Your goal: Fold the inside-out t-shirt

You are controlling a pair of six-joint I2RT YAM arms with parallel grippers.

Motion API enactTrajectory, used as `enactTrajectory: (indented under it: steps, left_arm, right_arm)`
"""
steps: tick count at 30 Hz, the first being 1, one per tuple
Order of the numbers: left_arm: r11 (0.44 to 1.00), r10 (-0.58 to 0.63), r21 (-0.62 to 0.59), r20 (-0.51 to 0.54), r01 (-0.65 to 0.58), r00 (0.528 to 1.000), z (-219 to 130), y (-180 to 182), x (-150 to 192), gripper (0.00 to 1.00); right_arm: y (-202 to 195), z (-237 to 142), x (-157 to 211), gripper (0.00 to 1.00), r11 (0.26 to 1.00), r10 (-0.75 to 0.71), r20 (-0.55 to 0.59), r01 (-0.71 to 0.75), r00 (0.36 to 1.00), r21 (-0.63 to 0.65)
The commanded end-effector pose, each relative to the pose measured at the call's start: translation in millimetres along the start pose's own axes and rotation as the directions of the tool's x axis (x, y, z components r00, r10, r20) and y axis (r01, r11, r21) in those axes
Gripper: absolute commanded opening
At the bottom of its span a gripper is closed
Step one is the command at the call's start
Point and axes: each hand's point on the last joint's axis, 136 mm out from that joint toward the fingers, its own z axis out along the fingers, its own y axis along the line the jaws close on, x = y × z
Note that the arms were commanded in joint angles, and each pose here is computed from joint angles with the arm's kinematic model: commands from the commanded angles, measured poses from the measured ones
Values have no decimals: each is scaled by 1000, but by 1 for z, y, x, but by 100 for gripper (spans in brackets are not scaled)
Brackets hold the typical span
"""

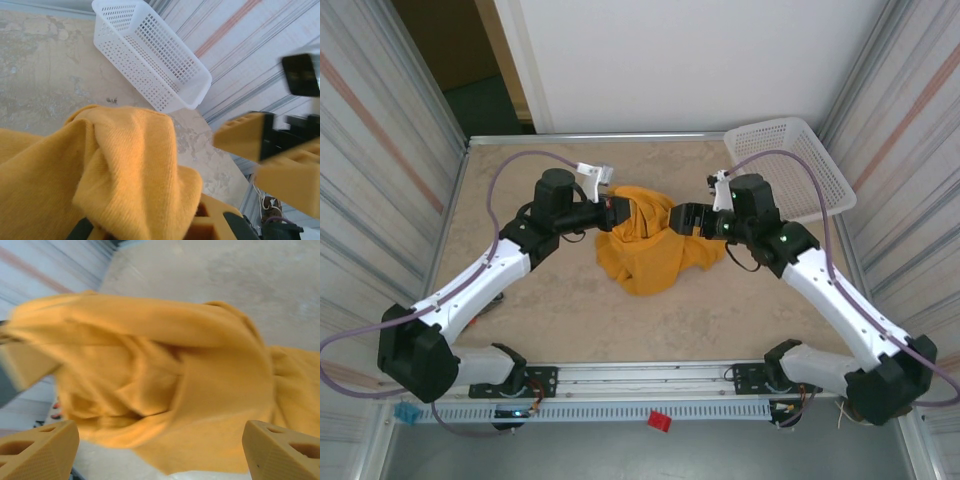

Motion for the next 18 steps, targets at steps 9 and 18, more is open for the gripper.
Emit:
enactTrajectory:
  steps: [9,18]
  left_arm:
    - [988,-103,127,91,92,990,-10,-41,-40,0]
    - [985,-172,49,131,167,976,-15,-4,-37,0]
  right_arm:
    - [-4,84,8,70,995,-48,-109,57,993,79]
    - [27,55,-17,0,971,-64,-105,37,992,-237]
